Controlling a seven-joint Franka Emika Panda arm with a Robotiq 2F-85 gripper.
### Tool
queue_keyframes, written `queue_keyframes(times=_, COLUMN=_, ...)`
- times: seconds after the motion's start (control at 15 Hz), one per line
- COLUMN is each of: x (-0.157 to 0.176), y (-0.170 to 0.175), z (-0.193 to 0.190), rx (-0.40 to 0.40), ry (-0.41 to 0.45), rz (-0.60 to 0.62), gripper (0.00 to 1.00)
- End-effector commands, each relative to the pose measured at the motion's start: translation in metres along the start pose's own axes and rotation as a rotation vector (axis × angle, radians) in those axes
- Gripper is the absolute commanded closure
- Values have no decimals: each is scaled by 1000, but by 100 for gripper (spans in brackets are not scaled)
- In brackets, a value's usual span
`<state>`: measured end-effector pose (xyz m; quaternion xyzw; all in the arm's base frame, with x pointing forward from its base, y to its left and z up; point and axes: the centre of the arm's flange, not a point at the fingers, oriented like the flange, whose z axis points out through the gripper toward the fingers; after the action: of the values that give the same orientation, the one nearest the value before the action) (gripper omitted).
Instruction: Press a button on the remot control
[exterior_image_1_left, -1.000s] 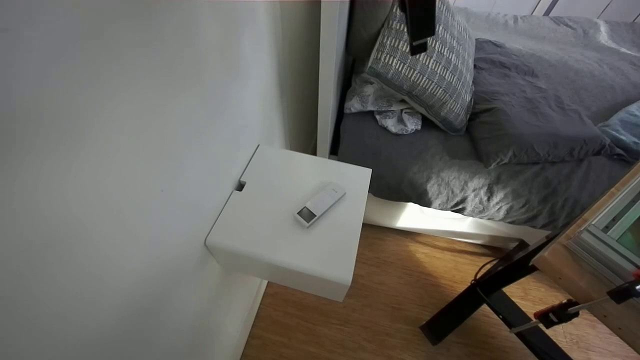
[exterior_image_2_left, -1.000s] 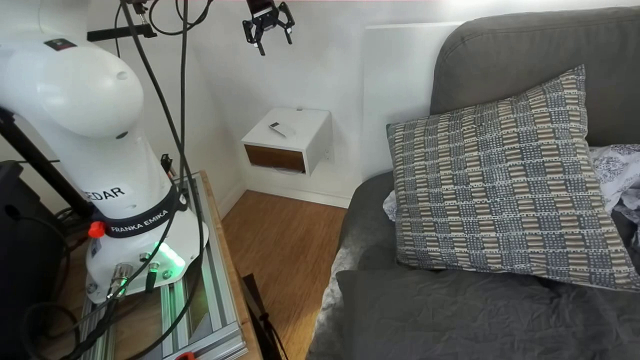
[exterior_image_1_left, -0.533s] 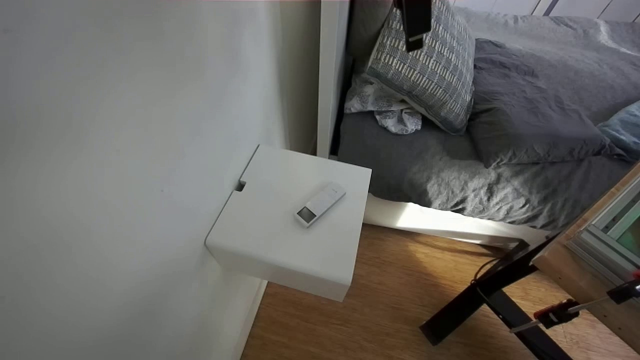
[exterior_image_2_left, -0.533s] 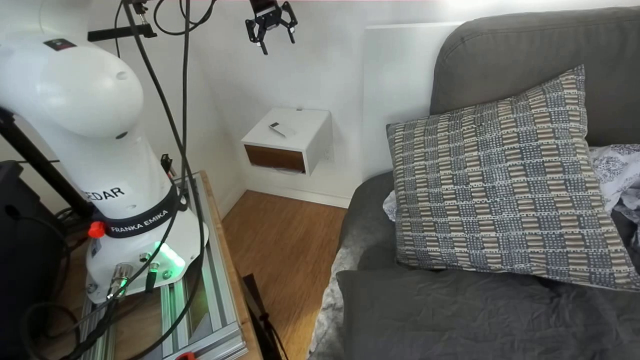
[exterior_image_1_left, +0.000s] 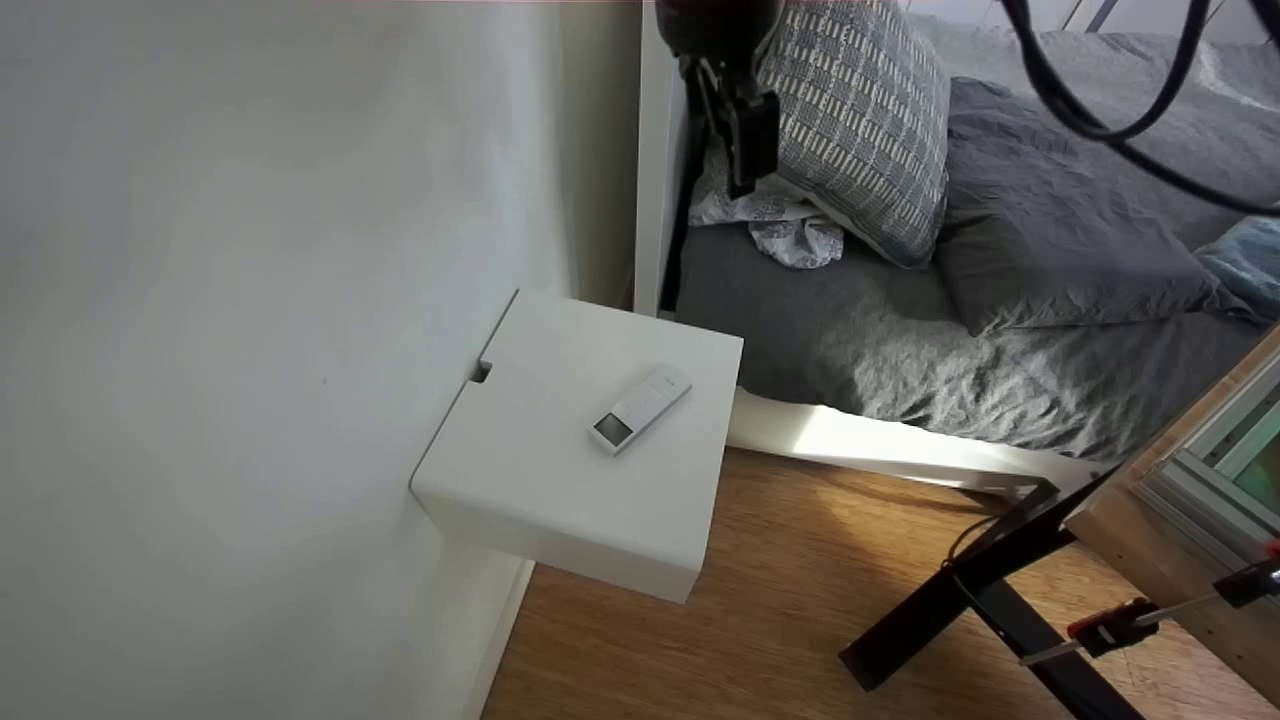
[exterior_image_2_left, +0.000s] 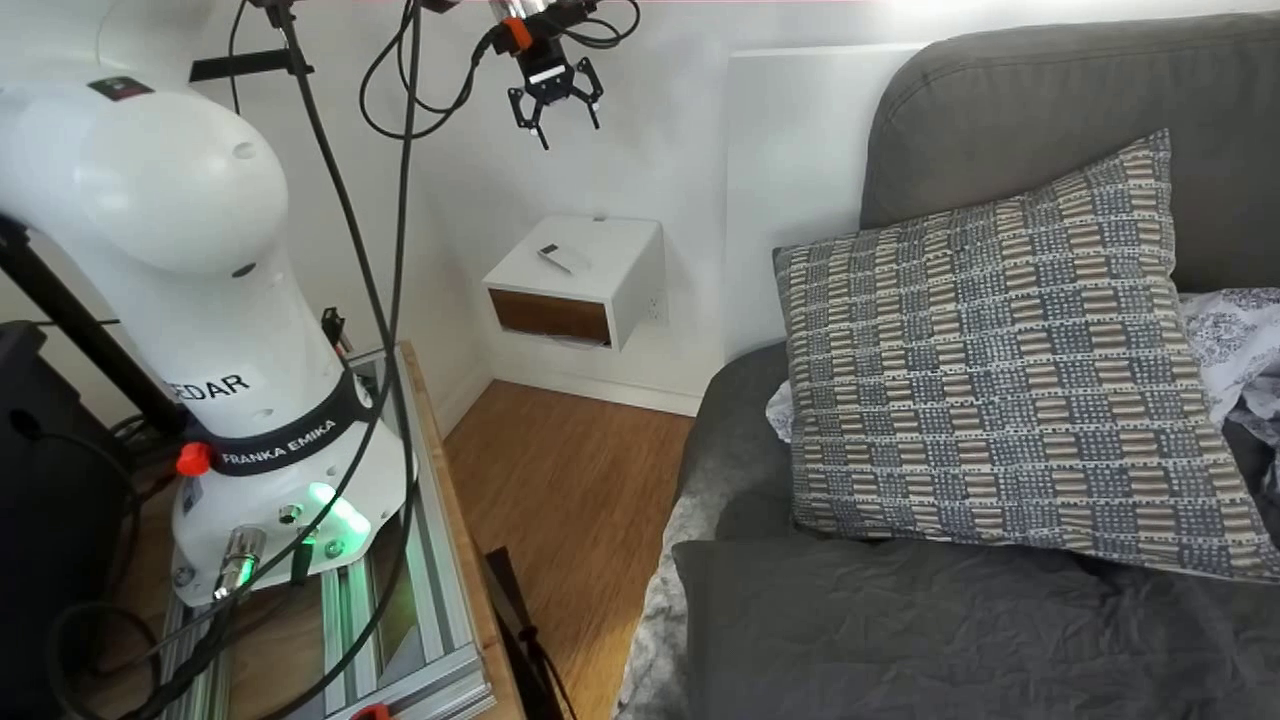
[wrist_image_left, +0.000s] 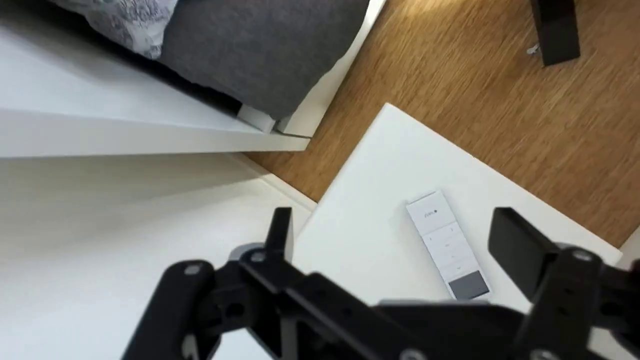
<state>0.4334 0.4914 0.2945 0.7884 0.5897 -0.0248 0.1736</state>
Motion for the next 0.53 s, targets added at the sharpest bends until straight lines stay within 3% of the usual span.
queue_keyframes(times=0.0, x=20, y=-22, z=28, rx=0, ry=58, rz=-75, gripper=0)
queue_keyframes(times=0.47, x=61, y=-77, z=43, rx=5, ry=74, rz=-161, gripper=0)
